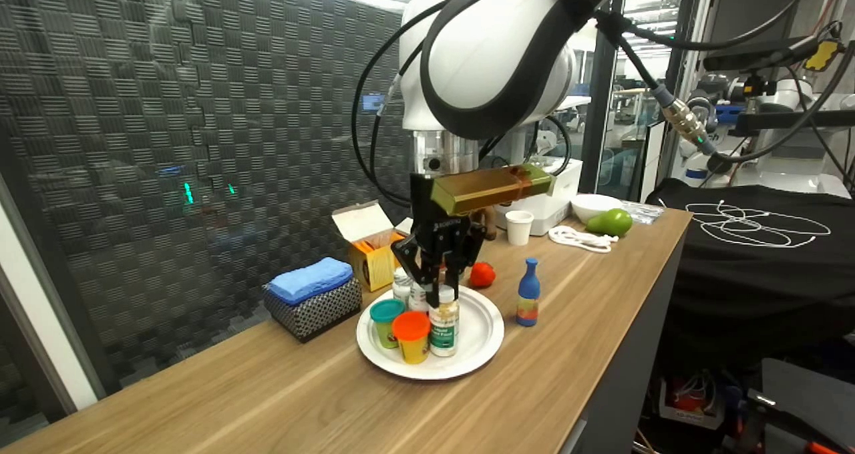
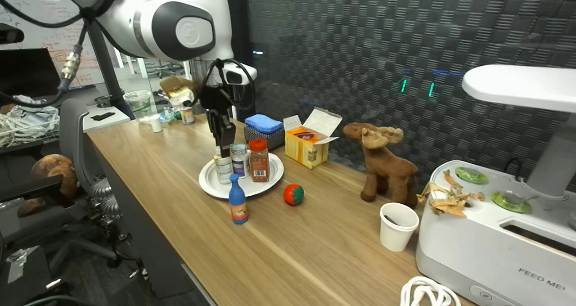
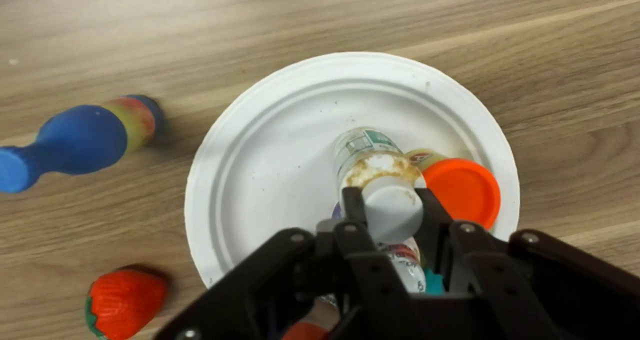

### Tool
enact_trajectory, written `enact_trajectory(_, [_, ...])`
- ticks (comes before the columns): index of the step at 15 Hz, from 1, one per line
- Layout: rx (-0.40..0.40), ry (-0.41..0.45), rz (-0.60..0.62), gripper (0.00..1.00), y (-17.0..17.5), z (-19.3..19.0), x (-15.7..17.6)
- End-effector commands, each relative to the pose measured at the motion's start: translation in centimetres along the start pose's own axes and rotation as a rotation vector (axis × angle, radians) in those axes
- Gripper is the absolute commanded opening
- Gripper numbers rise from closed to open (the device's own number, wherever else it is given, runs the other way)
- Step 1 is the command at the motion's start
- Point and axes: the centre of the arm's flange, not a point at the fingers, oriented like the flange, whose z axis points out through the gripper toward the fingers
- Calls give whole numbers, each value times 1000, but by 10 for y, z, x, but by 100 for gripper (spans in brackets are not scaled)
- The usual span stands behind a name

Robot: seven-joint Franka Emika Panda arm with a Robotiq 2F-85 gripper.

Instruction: Put the bottles and red plushy on the table onto the plate

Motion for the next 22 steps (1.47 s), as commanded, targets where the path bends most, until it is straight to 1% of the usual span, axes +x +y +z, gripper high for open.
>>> enact_trajectory(1, [-7,6,-40,16,-5,-3,-2])
enact_trajectory(2, [-5,-3,-49,55,-6,-4,-4])
enact_trajectory(3, [0,-8,-57,56,-6,-6,-6])
enact_trajectory(4, [7,-14,-67,61,-7,-8,-8])
enact_trajectory(7, [21,-9,-83,86,-5,-23,-12])
enact_trajectory(9, [13,12,-80,98,1,-35,-11])
enact_trajectory(10, [8,32,-68,100,7,-43,-9])
enact_trajectory(13, [-2,77,-7,100,35,-65,4])
enact_trajectory(15, [8,69,66,100,62,-72,19])
enact_trajectory(19, [19,62,207,100,113,-64,47])
enact_trajectory(22, [18,17,262,100,133,-50,59])
